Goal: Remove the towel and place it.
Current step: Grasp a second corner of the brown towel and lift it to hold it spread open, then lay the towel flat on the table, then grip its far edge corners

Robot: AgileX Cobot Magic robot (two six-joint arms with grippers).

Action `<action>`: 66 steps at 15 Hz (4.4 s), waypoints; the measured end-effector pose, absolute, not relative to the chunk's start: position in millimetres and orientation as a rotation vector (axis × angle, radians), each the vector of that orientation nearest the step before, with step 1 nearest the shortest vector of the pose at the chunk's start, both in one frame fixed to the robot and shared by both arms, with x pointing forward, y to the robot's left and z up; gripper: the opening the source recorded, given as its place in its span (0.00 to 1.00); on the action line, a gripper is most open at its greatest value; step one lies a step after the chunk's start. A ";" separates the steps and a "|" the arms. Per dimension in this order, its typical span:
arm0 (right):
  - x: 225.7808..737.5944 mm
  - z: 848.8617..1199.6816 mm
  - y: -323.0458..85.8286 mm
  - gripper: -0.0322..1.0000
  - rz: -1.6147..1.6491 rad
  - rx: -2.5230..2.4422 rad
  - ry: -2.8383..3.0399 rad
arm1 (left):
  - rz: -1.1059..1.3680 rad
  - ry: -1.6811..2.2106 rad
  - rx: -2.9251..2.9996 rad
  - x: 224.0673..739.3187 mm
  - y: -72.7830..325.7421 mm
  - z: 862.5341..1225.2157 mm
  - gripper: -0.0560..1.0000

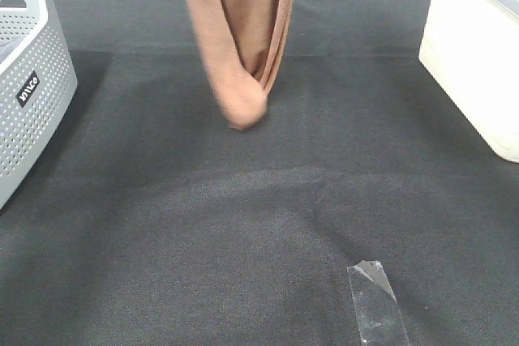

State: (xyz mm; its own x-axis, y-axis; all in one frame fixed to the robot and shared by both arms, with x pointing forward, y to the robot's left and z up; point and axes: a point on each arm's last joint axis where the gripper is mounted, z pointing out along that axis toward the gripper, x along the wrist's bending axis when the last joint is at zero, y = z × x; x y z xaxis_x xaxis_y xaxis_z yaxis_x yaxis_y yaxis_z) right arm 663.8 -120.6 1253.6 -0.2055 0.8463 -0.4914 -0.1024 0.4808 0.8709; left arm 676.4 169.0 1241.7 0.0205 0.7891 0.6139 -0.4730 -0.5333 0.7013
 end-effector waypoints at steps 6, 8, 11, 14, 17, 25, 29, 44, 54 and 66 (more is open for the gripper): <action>691.4 1234.8 -134.2 0.03 1.043 0.709 1.483 | 1.748 0.285 1.195 704.7 172.4 1210.4 0.05; 696.0 1229.4 -131.1 0.03 1.055 0.694 1.481 | 1.767 0.284 1.179 710.7 178.5 1206.1 0.05; 706.2 1222.8 -128.0 0.03 1.118 0.634 1.432 | 1.800 0.299 1.126 729.9 188.5 1204.5 0.05; 717.3 1218.6 -134.2 0.03 1.149 0.614 1.386 | 1.815 0.284 1.076 752.3 184.2 1200.5 0.05; 723.1 1223.3 -140.7 0.03 1.190 0.578 1.319 | 1.861 0.250 1.006 760.7 182.7 1211.2 0.05; 726.2 1223.6 -143.6 0.03 1.233 0.576 1.285 | 1.875 0.260 1.034 762.5 182.7 1215.9 0.05; 731.1 1213.2 -145.8 0.03 1.192 0.648 1.341 | 1.771 0.361 1.153 770.8 181.9 1203.6 0.05; 642.5 1204.5 -163.4 0.03 0.874 1.421 2.172 | 0.716 1.210 2.043 697.6 168.3 1184.8 0.05; 511.3 1211.2 -182.7 0.03 0.959 1.528 2.412 | 0.406 1.279 2.080 518.3 200.4 1220.3 0.05; 350.0 1164.7 -219.1 0.03 1.138 1.791 2.433 | 0.054 1.340 1.962 359.4 226.3 1149.3 0.05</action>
State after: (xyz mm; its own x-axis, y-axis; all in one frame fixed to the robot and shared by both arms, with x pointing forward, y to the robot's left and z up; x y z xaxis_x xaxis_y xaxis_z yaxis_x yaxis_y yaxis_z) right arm 350.0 -219.1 1164.7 -0.3820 0.8041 0.4556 0.8649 0.1374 0.4827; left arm 359.4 226.3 1149.3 0.4518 0.8170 -0.3583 0.7858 -0.1743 0.5934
